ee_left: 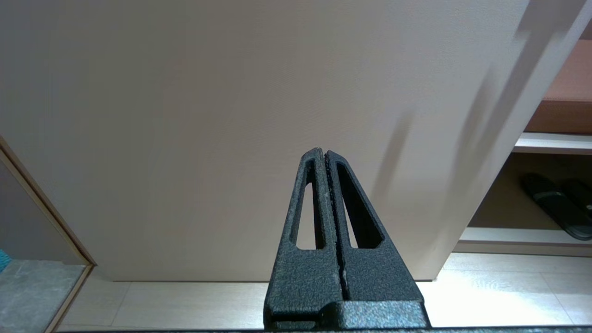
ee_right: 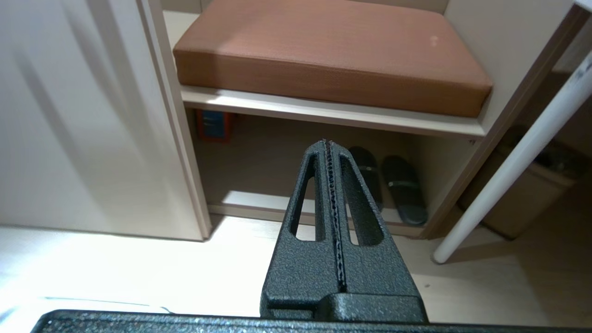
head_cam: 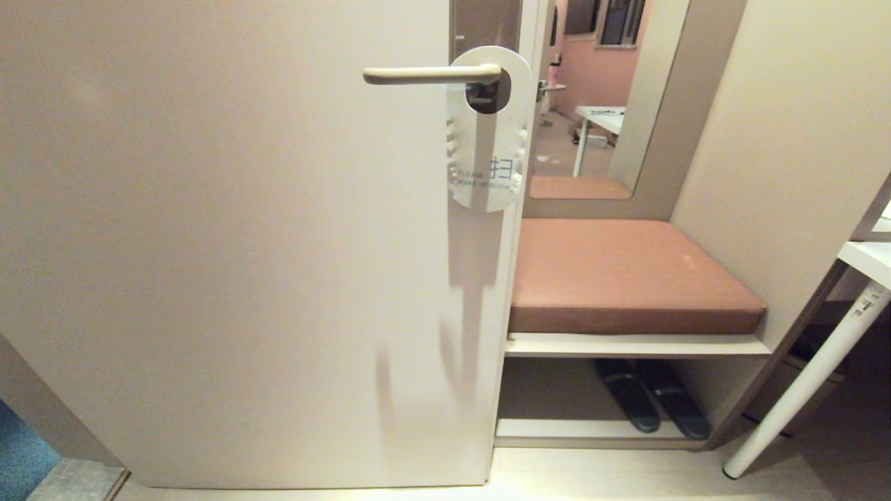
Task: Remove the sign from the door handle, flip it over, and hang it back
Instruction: Take down the sign
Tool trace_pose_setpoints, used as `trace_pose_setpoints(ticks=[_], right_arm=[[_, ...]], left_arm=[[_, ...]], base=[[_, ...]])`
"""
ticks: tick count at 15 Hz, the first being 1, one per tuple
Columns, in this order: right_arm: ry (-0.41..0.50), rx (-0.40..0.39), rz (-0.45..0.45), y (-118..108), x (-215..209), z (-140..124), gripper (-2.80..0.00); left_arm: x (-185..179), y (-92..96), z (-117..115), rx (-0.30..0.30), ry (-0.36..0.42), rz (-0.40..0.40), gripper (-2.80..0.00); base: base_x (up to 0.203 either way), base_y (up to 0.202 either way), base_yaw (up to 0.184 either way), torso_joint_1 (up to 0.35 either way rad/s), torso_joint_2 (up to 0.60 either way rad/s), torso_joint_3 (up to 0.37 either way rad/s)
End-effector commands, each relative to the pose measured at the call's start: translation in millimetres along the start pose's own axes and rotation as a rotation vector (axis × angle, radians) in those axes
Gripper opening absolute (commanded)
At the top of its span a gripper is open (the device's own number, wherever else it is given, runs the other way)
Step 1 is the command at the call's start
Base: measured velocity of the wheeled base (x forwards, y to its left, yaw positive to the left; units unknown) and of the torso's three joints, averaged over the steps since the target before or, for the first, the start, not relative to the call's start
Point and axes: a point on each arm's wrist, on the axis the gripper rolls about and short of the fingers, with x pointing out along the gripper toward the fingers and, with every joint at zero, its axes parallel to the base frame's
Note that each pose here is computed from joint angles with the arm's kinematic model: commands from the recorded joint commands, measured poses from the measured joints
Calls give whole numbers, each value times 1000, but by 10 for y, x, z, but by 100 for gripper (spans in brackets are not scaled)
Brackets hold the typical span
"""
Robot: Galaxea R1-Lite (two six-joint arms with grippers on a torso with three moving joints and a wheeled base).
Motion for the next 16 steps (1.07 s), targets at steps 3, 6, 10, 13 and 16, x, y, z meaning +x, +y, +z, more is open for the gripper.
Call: trace_pose_setpoints(ticks=[3,6,10,13,16], right_arm=[[1,10,1,0,0,0,-280],[1,6,1,0,-1,3,-280],[-5,3,22,1,-23,173,-280],[26,1,33,-10,44,604,-280],[-2,-2,29,-32,184,1312,-280]], left_arm=[[1,0,0,0,1,1,-280],[1,0,0,0,1,1,-280],[1,0,0,0,1,0,-280],[1,0,0,0,1,0,-280],[1,0,0,0,1,1,-280]], base=[[0,0,0,0,0,0],[0,0,0,0,0,0],[0,0,0,0,0,0],[0,0,0,0,0,0],[0,0,0,0,0,0]])
